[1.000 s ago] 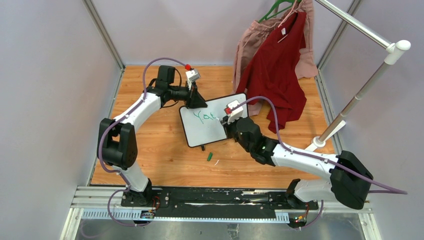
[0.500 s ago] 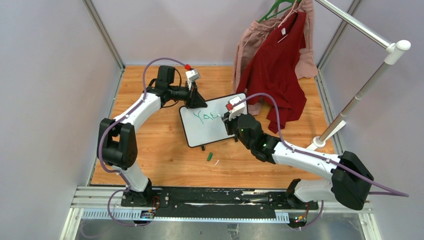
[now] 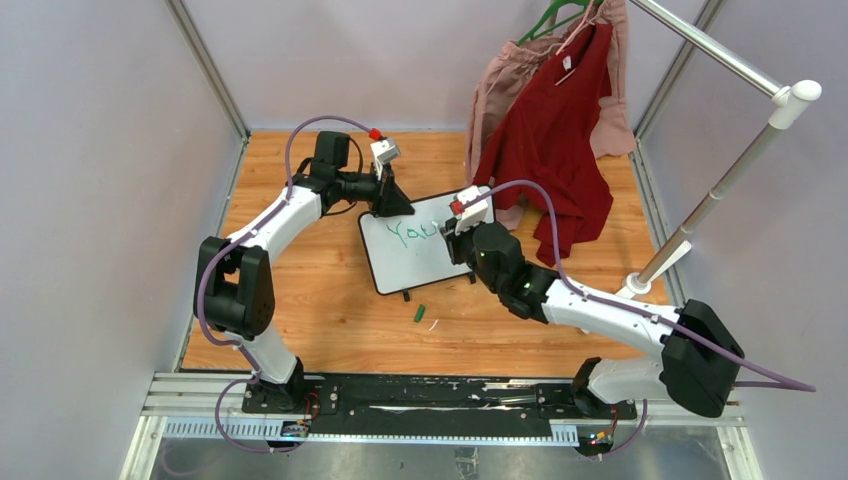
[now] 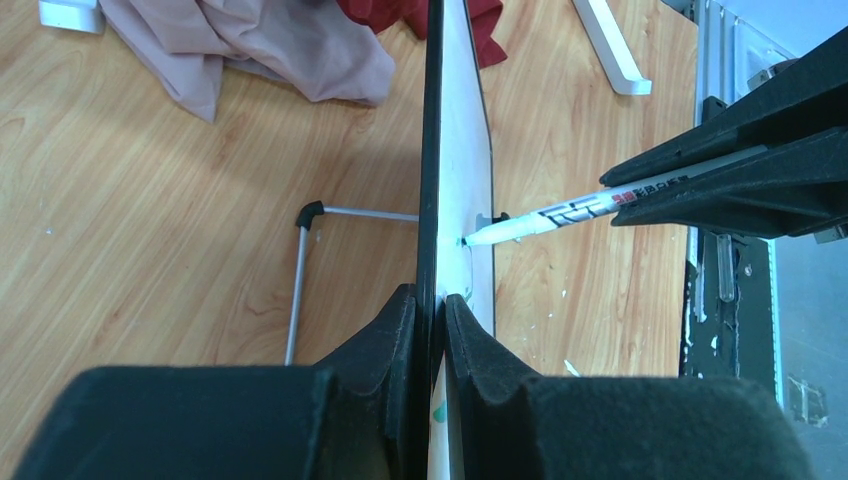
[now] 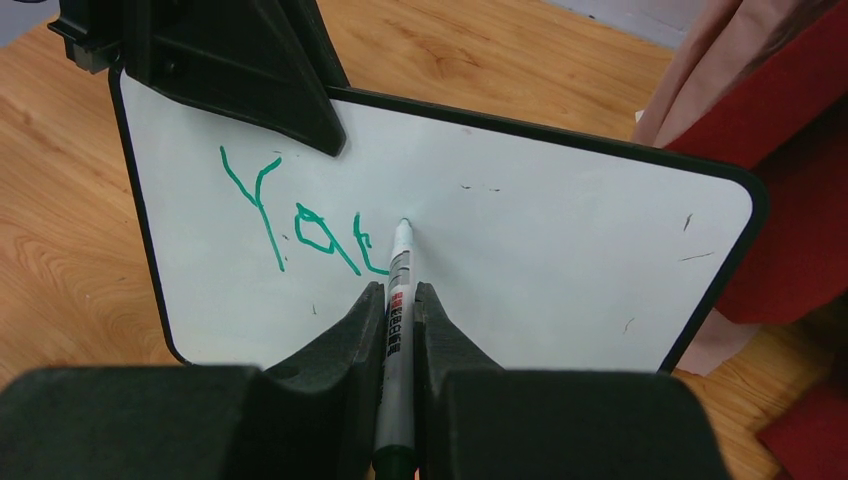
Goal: Write a sentence on the whiteboard
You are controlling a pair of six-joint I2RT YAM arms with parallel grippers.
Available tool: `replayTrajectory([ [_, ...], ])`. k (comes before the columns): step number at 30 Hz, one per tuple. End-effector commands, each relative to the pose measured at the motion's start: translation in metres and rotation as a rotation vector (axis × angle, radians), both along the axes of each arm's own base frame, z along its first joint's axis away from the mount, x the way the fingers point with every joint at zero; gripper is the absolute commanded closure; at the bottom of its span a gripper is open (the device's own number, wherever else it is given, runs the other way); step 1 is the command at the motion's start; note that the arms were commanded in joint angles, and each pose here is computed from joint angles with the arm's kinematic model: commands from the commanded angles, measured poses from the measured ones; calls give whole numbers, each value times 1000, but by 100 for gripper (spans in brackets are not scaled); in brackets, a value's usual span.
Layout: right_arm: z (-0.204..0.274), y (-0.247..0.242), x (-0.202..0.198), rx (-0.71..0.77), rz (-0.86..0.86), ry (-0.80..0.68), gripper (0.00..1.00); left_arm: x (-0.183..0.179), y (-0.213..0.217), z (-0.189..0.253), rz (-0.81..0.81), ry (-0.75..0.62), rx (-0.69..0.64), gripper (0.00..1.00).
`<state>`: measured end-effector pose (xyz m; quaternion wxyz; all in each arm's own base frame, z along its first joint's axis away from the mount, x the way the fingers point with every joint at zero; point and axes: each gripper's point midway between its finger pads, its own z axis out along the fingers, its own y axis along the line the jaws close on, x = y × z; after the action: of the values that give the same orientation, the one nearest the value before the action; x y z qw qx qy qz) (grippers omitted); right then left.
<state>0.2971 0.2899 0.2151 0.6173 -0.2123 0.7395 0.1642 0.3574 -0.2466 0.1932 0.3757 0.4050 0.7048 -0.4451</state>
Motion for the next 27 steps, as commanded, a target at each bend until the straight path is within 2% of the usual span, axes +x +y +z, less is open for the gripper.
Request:
replayTrajectory([
  [1, 18, -15, -2, 31, -23, -32, 100, 4, 4, -7, 25, -35, 27, 99],
  [10, 18, -41, -4, 31, -74, -31, 100, 5, 5, -6, 28, -43, 32, 99],
  [27, 20, -43, 16, 39, -155, -32, 100, 4, 5, -4, 34, -47, 28, 99],
])
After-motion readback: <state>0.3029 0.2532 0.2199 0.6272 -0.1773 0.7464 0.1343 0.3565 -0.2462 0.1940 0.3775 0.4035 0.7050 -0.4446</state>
